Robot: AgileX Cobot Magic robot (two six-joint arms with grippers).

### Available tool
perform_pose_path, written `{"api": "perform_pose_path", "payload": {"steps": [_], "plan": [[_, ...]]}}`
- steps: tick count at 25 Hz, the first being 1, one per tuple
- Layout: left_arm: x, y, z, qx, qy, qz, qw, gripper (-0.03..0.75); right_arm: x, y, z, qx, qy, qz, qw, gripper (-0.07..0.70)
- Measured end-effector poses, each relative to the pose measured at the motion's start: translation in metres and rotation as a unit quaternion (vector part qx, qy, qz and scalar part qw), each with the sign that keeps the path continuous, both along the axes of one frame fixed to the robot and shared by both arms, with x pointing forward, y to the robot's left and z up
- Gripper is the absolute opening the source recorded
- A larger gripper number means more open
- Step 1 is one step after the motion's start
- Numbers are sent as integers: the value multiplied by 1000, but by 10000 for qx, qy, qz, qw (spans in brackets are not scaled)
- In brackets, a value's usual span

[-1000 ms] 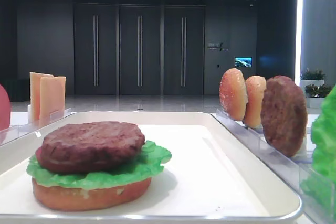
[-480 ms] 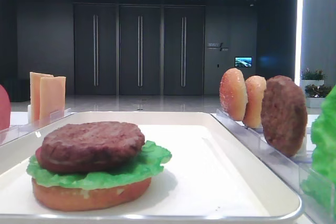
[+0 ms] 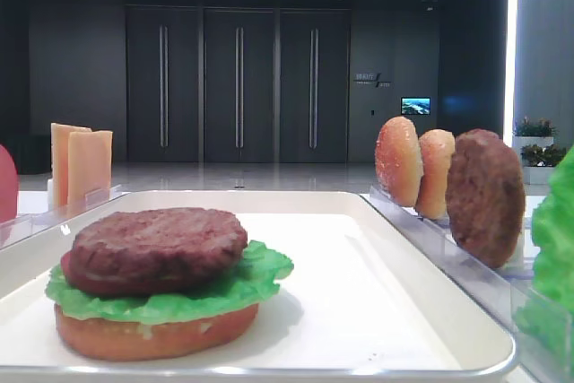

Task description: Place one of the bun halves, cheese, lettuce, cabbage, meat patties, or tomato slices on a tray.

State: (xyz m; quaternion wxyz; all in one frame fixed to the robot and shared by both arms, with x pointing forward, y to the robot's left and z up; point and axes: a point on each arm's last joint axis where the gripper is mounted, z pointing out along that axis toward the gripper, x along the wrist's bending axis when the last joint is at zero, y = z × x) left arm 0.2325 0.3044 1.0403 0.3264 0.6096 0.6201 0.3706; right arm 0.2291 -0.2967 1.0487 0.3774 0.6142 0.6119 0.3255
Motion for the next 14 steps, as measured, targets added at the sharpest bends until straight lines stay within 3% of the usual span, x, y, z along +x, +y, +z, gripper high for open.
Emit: {"api": "perform_pose_path", "payload": {"steps": [7, 14], "plan": [[0, 0, 0, 0, 0, 0, 10000, 391, 0, -1, 0, 4, 1, 331, 9995, 237], [0, 0, 0, 0, 0, 0, 10000, 391, 0, -1, 0, 8, 0, 447, 9990, 236]]}}
